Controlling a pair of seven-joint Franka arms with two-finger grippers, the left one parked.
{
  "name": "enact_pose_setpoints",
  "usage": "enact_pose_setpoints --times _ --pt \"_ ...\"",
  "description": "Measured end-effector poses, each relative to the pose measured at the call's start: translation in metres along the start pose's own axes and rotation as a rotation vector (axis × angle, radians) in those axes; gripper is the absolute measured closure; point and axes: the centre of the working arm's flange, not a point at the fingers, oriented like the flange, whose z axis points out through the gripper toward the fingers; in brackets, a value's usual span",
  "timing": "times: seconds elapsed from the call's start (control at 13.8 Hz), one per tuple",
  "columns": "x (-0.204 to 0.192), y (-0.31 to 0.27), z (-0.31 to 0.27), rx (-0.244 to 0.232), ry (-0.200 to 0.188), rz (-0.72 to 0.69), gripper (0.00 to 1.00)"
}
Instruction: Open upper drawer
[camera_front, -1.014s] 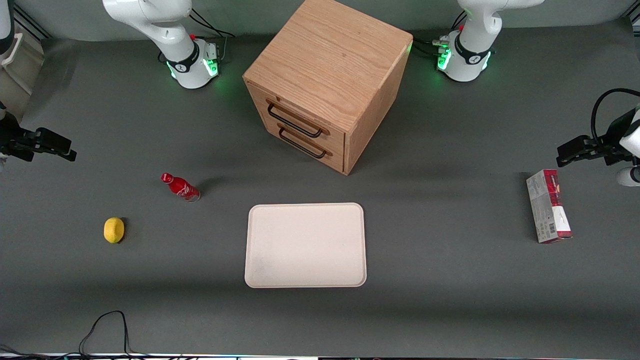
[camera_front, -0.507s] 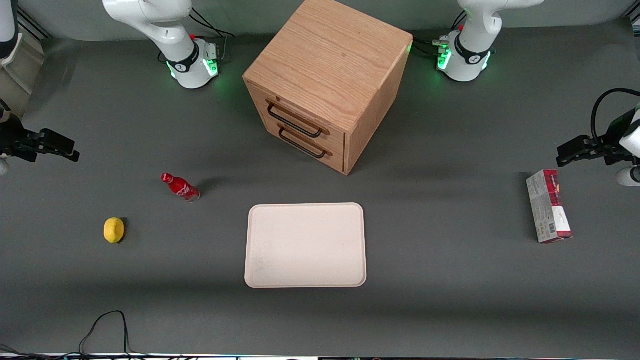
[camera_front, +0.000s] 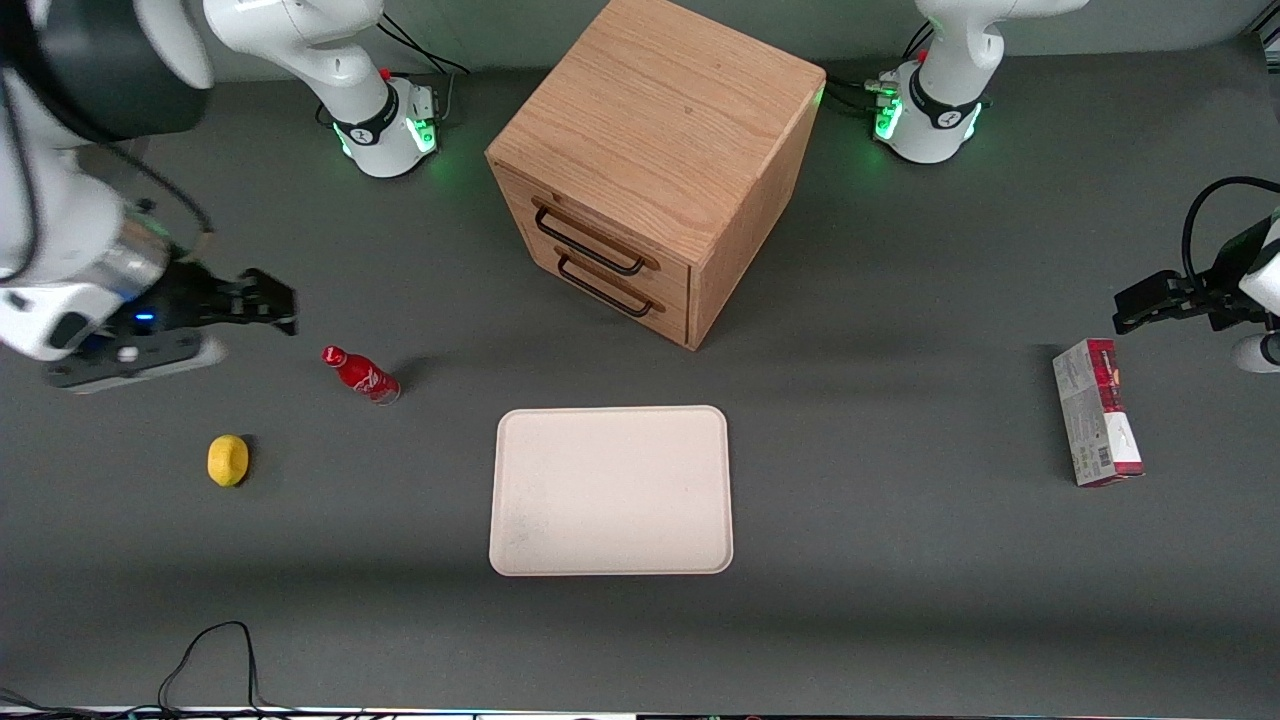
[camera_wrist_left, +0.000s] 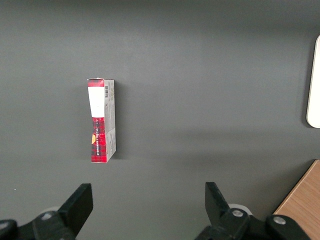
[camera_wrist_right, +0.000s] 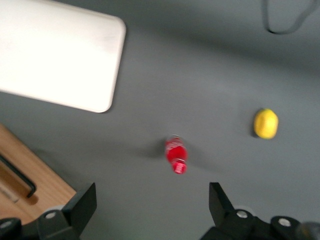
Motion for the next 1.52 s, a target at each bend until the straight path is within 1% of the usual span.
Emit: enact_pose_setpoints --times 0.07,0.22,0.36,0.72,0.94,1.01,1.23,1.3,1.38,1.52 --pt "0.004 -0.034 0.005 0.001 -0.006 -0.055 0.0" --pt "0.005 -0.095 0.015 0.022 -0.021 -0.149 0.0" --pt "0.002 -0.142 0.024 0.038 -0.033 -0.221 0.0" --pt "-0.015 -0.243 0.045 0.03 -0.052 -0.425 0.0" --pt "-0.026 -0.273 0.048 0.029 -0.057 -0.578 0.0" --pt "-0.028 -0.278 0.05 0.029 -0.058 -0.61 0.0" --pt "-0.035 -0.289 0.061 0.031 -0.032 -0.659 0.0" --pt "-0.04 -0.291 0.067 0.031 -0.03 -0.679 0.0" --pt "-0.043 -0.291 0.07 0.039 -0.032 -0.706 0.0" --pt "-0.045 -0.283 0.071 0.095 -0.04 -0.746 0.0"
